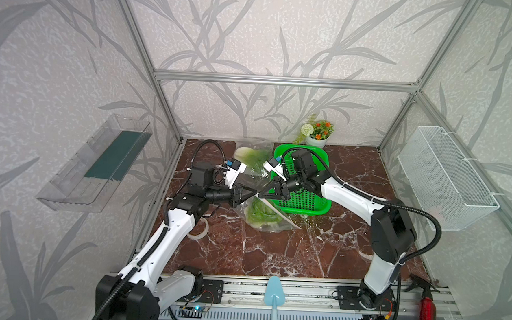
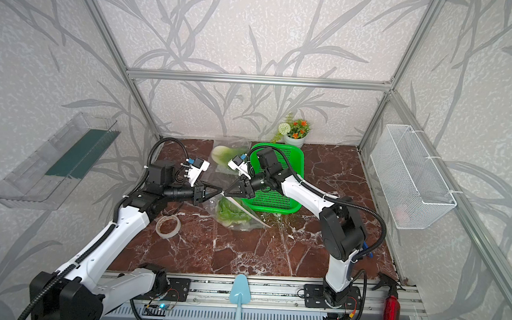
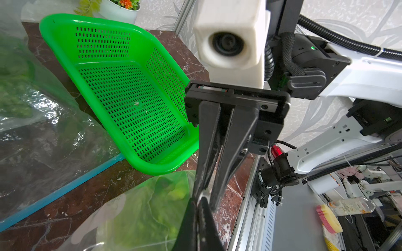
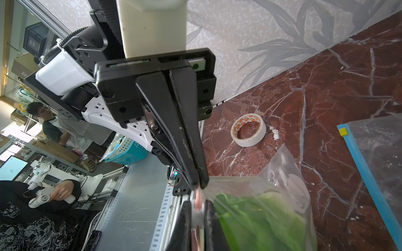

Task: Open the zip-top bag and take out the chinese cabbages
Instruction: Unzip the zipper on the zipper food storage bag.

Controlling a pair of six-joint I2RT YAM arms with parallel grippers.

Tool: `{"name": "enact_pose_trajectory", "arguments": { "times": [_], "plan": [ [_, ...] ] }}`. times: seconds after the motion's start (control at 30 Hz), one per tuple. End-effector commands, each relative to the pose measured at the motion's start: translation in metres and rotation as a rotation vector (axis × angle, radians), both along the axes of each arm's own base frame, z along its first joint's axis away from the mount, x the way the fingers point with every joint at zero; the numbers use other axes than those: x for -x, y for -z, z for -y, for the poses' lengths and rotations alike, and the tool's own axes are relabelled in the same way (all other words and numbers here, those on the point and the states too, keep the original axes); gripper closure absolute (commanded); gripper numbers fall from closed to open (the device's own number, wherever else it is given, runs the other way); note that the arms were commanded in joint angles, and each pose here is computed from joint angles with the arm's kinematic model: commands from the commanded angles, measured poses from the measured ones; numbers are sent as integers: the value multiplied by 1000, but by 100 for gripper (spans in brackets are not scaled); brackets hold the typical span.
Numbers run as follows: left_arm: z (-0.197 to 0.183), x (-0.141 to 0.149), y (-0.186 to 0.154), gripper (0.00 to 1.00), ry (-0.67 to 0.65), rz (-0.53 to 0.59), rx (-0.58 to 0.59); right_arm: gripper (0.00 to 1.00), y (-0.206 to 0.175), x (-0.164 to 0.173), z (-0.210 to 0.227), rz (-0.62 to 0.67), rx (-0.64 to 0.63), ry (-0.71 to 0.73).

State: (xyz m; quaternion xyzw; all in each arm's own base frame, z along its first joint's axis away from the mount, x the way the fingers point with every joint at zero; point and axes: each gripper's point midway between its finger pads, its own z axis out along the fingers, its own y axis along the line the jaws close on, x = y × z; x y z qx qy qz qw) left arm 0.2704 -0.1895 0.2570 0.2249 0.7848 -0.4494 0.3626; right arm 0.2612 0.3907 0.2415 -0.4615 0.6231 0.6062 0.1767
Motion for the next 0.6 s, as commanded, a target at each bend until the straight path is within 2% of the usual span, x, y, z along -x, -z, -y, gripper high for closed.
{"name": "enact_pose_trajectory", "arguments": {
  "times": [0.0,0.57],
  "plan": [
    [-4,-8,-9,100,-41,64,-2,100,1,12,6,-5,25,-10],
    [-18,-25,-2,100,-152,45,-33,100,16,22,22,20,117,40]
  ]
}}
